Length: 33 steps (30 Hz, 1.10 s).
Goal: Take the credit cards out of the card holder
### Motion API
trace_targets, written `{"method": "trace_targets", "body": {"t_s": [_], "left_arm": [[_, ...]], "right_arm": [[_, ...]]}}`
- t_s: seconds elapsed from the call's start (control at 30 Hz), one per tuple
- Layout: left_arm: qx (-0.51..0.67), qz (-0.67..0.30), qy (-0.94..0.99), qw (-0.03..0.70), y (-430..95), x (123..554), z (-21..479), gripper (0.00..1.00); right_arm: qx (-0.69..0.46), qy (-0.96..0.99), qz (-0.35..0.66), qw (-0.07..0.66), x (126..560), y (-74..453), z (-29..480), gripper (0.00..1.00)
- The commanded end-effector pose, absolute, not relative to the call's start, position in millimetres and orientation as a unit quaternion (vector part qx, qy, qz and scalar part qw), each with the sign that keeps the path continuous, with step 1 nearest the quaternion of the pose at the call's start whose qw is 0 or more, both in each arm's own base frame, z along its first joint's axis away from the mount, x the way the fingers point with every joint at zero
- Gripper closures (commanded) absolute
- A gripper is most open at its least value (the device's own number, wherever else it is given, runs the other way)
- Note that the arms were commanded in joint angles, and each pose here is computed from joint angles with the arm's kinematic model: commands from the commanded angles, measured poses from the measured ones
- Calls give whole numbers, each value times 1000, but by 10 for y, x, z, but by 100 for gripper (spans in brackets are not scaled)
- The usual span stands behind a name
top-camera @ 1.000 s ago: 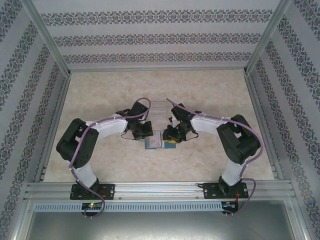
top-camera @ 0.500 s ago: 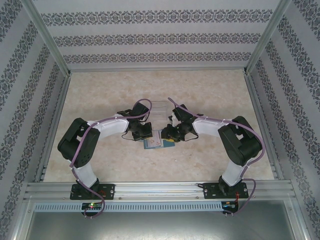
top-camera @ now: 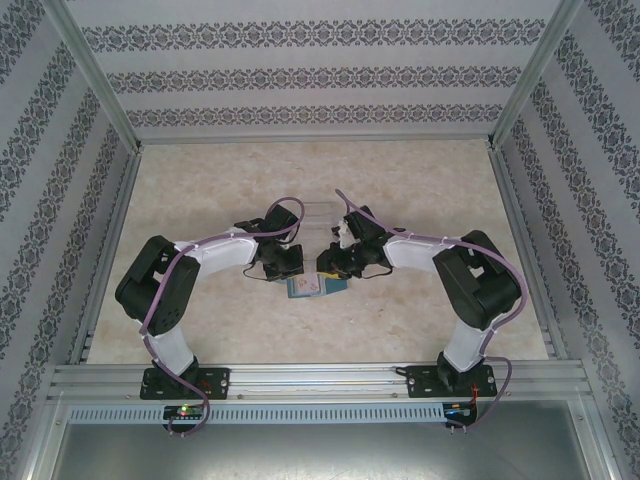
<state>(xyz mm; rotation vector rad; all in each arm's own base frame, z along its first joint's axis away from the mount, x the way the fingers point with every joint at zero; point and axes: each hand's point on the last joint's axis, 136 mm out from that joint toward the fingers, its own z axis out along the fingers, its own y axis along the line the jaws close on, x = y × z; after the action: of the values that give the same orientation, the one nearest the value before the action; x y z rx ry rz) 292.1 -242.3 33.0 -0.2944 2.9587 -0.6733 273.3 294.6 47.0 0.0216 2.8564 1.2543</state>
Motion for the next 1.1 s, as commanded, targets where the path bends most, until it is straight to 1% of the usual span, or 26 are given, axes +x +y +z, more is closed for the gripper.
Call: {"method": "trace_targets", "body": {"t_s": [0.0, 0.57, 0.8, 1.07], "left_arm": [[-83, -201, 975, 40, -2414, 2866, 304, 95], [-81, -205, 975, 39, -2426, 2858, 313, 95], [-81, -206, 974, 41, -2426, 2859, 331, 95], [-82, -200, 976, 39, -2396, 2841, 311, 94]], "right_arm": [[-3, 904, 428, 5, 2781, 3086, 531, 74], [-10, 904, 428, -11, 2758, 3180, 446, 74], [-2, 912, 410, -22, 2727, 3139, 317, 74], [3, 931, 366, -12, 2706, 2983, 264, 74]]}}
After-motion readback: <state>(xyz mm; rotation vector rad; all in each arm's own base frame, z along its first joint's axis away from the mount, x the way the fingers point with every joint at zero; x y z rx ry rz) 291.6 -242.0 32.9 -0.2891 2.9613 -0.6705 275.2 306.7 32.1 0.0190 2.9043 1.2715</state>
